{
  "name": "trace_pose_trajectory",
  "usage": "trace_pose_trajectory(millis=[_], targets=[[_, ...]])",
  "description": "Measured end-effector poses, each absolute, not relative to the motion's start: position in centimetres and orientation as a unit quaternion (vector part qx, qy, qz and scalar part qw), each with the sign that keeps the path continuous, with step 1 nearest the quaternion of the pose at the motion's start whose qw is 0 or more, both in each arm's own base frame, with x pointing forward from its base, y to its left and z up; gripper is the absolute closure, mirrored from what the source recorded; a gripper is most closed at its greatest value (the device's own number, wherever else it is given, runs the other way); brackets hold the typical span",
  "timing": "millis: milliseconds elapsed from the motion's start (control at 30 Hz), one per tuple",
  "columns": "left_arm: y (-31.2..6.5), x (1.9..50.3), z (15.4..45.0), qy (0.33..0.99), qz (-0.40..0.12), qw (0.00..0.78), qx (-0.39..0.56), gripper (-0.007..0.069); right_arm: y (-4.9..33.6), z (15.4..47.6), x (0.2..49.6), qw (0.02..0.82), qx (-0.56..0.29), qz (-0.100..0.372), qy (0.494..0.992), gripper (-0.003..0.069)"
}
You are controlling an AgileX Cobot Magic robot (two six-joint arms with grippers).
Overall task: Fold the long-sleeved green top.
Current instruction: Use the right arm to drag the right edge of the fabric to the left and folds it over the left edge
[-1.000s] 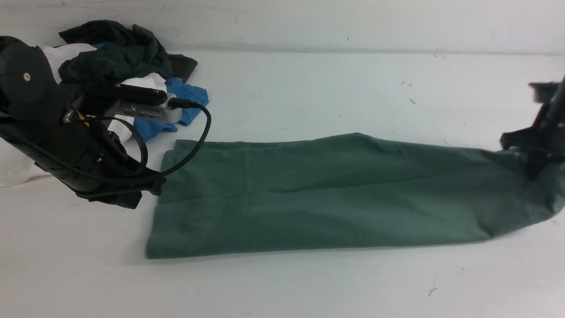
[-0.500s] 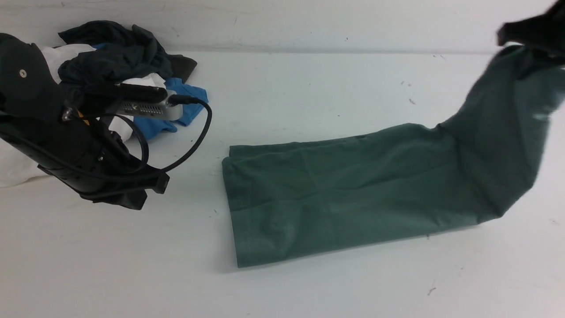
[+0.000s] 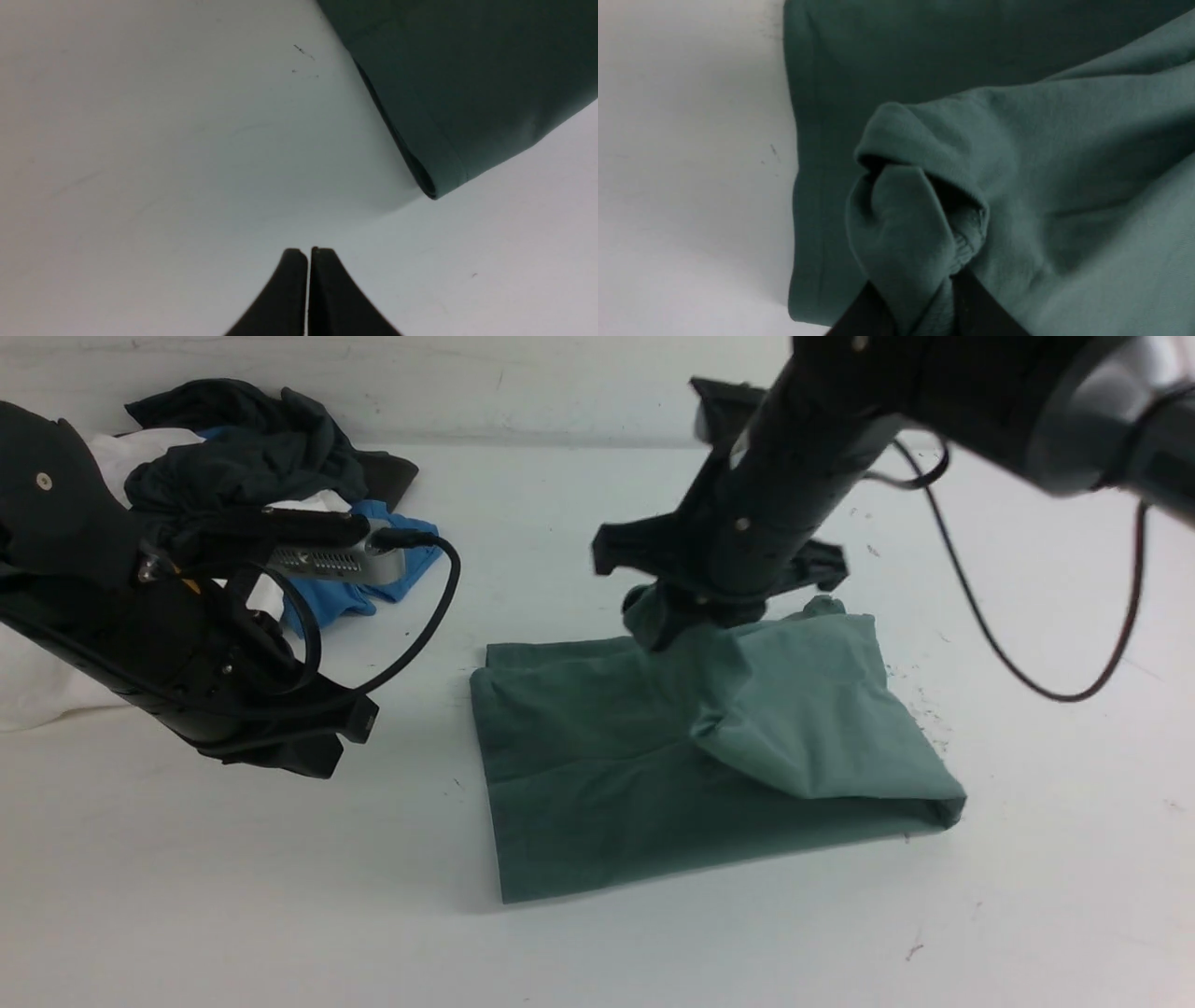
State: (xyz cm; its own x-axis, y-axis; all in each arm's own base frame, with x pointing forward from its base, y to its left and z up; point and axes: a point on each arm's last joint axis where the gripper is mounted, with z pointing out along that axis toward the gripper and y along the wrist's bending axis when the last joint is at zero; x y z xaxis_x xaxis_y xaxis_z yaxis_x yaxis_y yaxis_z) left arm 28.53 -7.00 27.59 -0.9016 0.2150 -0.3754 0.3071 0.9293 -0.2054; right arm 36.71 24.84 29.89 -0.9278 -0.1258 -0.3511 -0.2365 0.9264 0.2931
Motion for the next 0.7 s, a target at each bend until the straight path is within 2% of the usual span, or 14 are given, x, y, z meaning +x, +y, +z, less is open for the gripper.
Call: trace_pose_trajectory(millis=[233,367,467,500,567,600,633,700], targets=[[-7.0,28.5,27.6,0.966,-0.132,0.176,0.136,0.0629,28.2,25.9,37.4,0.14,-0.06,0.214,0.965,0.0584],[-7.0,28.5,27.6,0.966,-0.132,0.176,0.136,0.0629,29.0,24.9,37.8,0.139,-0.044,0.24,0.96,0.054],[-7.0,28.5,27.6,0.966,-0.132,0.177,0.136,0.0629,29.6,24.8,38.0,0.142,-0.031,0.269,0.952,0.0438],[-7.0,28.6,27.6,0.966,-0.132,0.178,0.136,0.0629,29.8,25.0,38.0,0.141,-0.025,0.283,0.948,0.0367],[-7.0,28.6,27.6,0.965,-0.131,0.179,0.136,0.0629,30.0,25.1,38.0,0.14,-0.022,0.294,0.945,0.0321],[-7.0,28.6,27.6,0.965,-0.131,0.181,0.135,0.0629,30.2,25.2,37.9,0.138,-0.022,0.305,0.942,0.0278],[-7.0,28.7,27.6,0.965,-0.131,0.184,0.135,0.0629,30.4,25.6,37.9,0.14,-0.034,0.319,0.937,0.0204],[-7.0,28.7,27.7,0.965,-0.131,0.185,0.135,0.0629,30.4,26.2,38.0,0.146,-0.054,0.324,0.933,0.0167]])
